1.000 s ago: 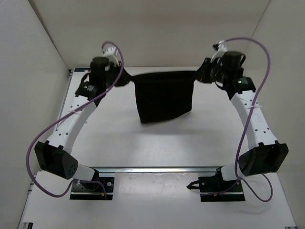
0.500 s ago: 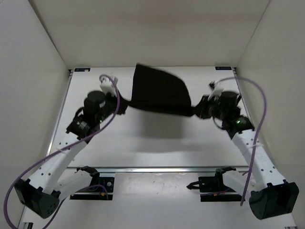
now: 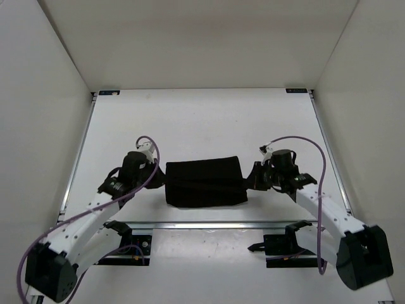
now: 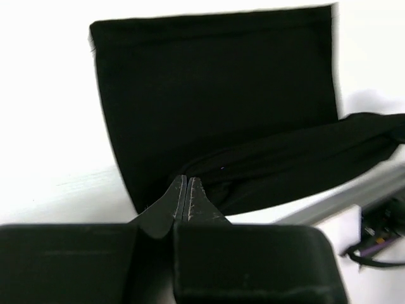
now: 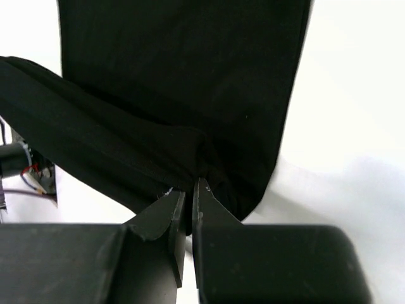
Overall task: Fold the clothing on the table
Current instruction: Fold the skirt
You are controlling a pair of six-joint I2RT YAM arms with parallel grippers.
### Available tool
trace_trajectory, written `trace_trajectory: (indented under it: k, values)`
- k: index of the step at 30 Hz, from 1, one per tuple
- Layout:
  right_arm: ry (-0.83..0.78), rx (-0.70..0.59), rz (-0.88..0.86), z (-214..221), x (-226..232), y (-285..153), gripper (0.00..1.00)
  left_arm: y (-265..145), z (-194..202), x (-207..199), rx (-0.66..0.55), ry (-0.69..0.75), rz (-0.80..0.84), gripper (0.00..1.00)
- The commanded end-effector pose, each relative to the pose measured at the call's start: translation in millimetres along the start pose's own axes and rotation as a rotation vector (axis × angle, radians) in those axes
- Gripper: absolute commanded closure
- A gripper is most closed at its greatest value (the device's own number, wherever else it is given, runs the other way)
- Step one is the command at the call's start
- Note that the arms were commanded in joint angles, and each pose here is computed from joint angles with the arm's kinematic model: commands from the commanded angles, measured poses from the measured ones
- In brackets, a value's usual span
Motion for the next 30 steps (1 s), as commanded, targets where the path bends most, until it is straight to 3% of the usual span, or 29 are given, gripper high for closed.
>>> trace_trajectory:
  k: [1, 7, 10, 11, 12, 13, 14, 15, 17, 19, 21, 24, 25, 27, 28, 29, 30]
  values:
    - [-0.073, -0.062, 0.013, -42.6, -2.1, 9.2, 1.00, 18.6, -24.3, 8.5, -0.044, -0.023, -0.088, 1.00]
    - [-0.123, -0.056, -0.034, -94.4, 4.9, 36.3, 1.00, 40.0, -39.6, 14.3, -0.048, -0.058, -0.119, 1.00]
    - [-0.155, -0.068, -0.041, -116.1, 8.3, 48.2, 0.96, 50.0, -48.7, 16.4, -0.039, -0.063, -0.122, 1.00]
    - [-0.148, -0.058, -0.038, -117.1, 4.9, 54.1, 0.88, 54.8, -51.7, 17.1, -0.032, -0.064, -0.133, 1.00]
    - [-0.148, -0.062, -0.042, -121.6, 4.5, 54.8, 0.68, 56.6, -57.6, 13.7, -0.041, -0.059, -0.131, 1.00]
    - [-0.152, -0.061, -0.035, -127.0, 3.7, 57.4, 0.52, 61.3, -59.9, 17.5, -0.031, -0.064, -0.144, 0.86]
    - [-0.150, -0.051, -0.022, -127.2, -1.1, 59.3, 0.47, 65.7, -57.5, 18.1, -0.009, -0.066, -0.139, 0.62]
    - [-0.160, -0.058, -0.011, -131.9, -1.8, 58.5, 0.41, 66.5, -64.4, 16.2, -0.022, -0.062, -0.128, 0.54]
    - [-0.172, -0.101, 0.025, -144.0, -5.8, 49.4, 0.30, 67.4, -73.8, 13.2, -0.041, -0.054, -0.120, 0.25]
    - [-0.175, -0.129, 0.050, -148.2, -7.6, 40.5, 0.21, 61.7, -90.3, 3.7, -0.081, -0.028, -0.117, 0.10]
    - [-0.198, -0.182, 0.066, -153.0, -5.4, 24.1, 0.17, 52.3, -100.4, -1.8, -0.109, -0.019, -0.109, 0.06]
    - [-0.212, -0.198, 0.080, -142.0, -7.5, 19.2, 0.32, 37.1, -107.1, -14.7, -0.160, -0.003, -0.068, 0.15]
    - [-0.201, -0.182, 0.063, -132.8, -9.1, 22.3, 0.38, 35.5, -102.1, -18.0, -0.164, -0.006, -0.047, 0.25]
    - [-0.189, -0.162, 0.000, -121.3, -4.2, 27.4, 0.57, 34.7, -86.6, -23.7, -0.150, -0.024, -0.006, 0.64]
    - [-0.173, -0.155, -0.017, -118.5, -2.9, 31.2, 0.70, 35.6, -79.6, -25.8, -0.136, -0.032, 0.022, 0.75]
    - [-0.181, -0.138, -0.055, -113.8, 4.4, 34.9, 0.83, 39.0, -67.9, -22.3, -0.110, -0.053, 0.024, 0.95]
    - [-0.180, -0.134, -0.080, -114.1, 10.5, 39.1, 0.90, 40.8, -61.2, -26.0, -0.089, -0.061, 0.045, 1.00]
Point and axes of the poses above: each gripper's point midway between its finger pads, its own y axis out along the fingers, its own x axis along the line the jaws close on, z = x × y, the point moved 3 cm from there along -y, back along the fingers, and after that the axes turned 8 degrees about -y, right-handed, at the moved point
